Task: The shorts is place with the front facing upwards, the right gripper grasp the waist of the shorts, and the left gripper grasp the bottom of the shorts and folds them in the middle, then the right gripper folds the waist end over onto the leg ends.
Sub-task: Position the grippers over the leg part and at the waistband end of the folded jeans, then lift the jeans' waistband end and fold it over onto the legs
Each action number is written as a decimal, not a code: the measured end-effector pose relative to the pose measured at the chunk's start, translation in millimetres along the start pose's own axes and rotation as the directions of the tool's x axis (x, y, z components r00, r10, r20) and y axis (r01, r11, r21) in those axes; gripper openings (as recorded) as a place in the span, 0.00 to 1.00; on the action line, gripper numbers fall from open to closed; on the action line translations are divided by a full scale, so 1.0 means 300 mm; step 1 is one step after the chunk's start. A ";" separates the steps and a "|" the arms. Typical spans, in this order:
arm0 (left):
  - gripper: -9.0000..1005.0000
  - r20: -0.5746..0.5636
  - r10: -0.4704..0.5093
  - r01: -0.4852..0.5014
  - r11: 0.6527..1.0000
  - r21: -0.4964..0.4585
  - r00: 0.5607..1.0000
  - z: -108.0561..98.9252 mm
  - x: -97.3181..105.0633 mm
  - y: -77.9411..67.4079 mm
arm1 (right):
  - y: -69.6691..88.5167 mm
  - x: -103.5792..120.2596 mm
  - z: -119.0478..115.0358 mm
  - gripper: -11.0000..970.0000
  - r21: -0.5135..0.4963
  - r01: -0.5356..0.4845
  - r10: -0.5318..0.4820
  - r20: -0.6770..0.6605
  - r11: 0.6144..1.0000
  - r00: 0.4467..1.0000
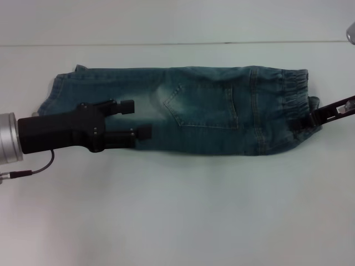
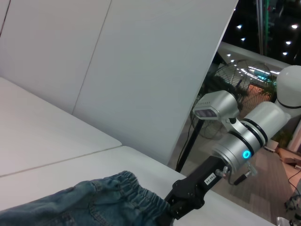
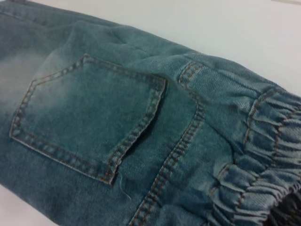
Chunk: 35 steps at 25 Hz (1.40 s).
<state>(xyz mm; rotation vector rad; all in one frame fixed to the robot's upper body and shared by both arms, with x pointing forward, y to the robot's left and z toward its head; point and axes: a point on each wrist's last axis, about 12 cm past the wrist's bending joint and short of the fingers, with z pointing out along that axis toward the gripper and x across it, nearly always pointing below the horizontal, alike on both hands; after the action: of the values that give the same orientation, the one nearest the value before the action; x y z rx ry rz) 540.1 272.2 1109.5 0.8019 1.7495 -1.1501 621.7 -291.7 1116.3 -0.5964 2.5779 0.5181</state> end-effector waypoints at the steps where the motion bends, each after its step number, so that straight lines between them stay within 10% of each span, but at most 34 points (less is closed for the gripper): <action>1: 0.93 0.003 0.000 0.000 1.000 0.000 1.000 0.001 0.001 -0.001 | 0.000 0.002 -0.002 0.28 -0.003 0.000 0.000 -0.001 1.000 1.000; 18: 0.70 0.160 0.262 -0.230 0.954 -0.195 0.952 0.215 0.031 0.039 | -0.016 0.001 -0.107 0.10 -0.141 -0.057 0.064 0.046 0.988 0.997; 27: 0.33 0.167 0.543 -0.319 0.686 -0.654 0.823 0.323 0.074 0.087 | 0.011 -0.015 -0.175 0.10 -0.249 -0.048 0.068 0.074 0.967 0.995; 35: 0.04 -0.124 0.617 -0.532 0.538 -0.654 0.777 0.447 0.131 0.060 | 0.035 -0.035 -0.287 0.10 -0.402 0.005 0.064 0.159 0.916 0.985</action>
<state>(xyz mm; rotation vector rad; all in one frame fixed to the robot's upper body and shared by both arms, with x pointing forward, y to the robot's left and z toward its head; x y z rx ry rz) 581.2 156.3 1041.0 0.7432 1.4429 -0.0770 596.8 -317.9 1195.9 -0.6147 2.3322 1.0773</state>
